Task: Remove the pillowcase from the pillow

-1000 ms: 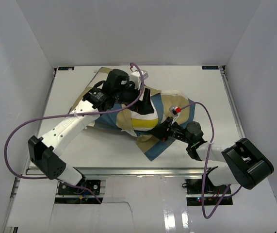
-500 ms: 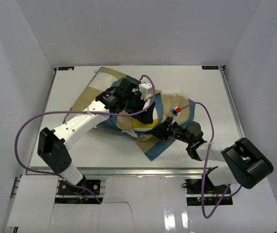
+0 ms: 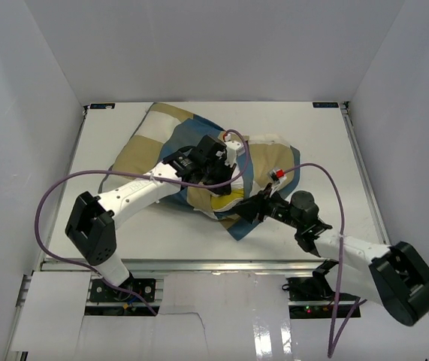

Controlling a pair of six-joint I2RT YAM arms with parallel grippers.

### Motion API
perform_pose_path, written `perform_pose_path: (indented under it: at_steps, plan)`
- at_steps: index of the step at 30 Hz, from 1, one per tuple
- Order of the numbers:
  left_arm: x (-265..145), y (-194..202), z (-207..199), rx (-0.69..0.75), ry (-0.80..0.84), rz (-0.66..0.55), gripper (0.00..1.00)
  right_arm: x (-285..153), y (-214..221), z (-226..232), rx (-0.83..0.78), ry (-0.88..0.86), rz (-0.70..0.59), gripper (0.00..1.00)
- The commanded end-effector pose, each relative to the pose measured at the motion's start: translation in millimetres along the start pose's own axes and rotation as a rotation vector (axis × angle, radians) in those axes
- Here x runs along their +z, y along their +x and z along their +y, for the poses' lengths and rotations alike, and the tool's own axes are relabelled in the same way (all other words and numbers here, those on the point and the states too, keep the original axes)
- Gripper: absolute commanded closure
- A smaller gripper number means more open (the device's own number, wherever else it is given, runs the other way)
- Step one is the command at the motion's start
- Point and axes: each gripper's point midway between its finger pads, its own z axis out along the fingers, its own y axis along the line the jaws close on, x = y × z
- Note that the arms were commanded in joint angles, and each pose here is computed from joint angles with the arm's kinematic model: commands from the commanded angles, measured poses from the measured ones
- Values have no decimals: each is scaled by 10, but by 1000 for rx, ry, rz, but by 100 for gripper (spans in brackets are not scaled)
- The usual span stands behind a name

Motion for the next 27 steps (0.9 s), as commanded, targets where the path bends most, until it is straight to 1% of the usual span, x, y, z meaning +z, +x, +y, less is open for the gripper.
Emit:
perform_pose_path:
  at_steps: [1,3,4,5,6,7,10,12,13,15,16,17,18,20,21,22,25,27]
  plan:
    - [-173,-146,-36,-53,-13,-122,100,-230,-92,-349,-21,280,-4,37]
    - [-183,-128,0,-68,-31,-144,100,-342,-240,-364,-28,344,-52,34]
    - [-185,-143,-13,-71,-24,-162,100,-425,-421,-341,-42,376,-122,32]
    - [-185,-80,1,-87,-25,-158,100,-469,-444,-361,-47,403,-124,32]
    - [-191,-64,-13,-89,-18,-162,100,-478,-629,-339,-68,424,-167,33]
    - [-187,-45,-14,-96,-15,-165,100,-480,-720,-380,-89,460,-180,34]
    - [-214,-15,-33,-119,-5,-194,100,-320,-929,-424,-157,503,-120,38]
    - [-228,7,-47,-133,0,-214,100,-191,-925,-500,-175,519,-61,41]
    - [-231,13,-58,-133,3,-219,100,-120,-1075,-442,-187,506,-77,41]
    - [-243,4,-70,-141,7,-232,100,-20,-1131,-452,-199,504,-53,42]
    - [-226,22,-47,-144,-2,-232,100,66,-1030,-512,-205,498,8,42]
    - [-216,30,-42,-147,-4,-231,100,147,-1136,-457,-213,480,7,42]
    - [-202,46,-44,-150,-3,-228,100,226,-1056,-529,-204,484,50,42]
    - [-153,91,-29,-152,-7,-216,100,289,-1036,-569,-194,499,94,40]
    - [-147,94,-26,-152,-11,-216,100,327,-930,-660,-184,516,134,40]
    - [-132,106,-9,-153,-18,-213,100,364,-846,-639,-172,487,167,39]
    - [-130,104,45,-152,-47,-219,100,456,-646,-696,-165,455,218,39]
    - [-136,97,75,-155,-64,-225,100,491,-540,-818,-151,488,257,40]
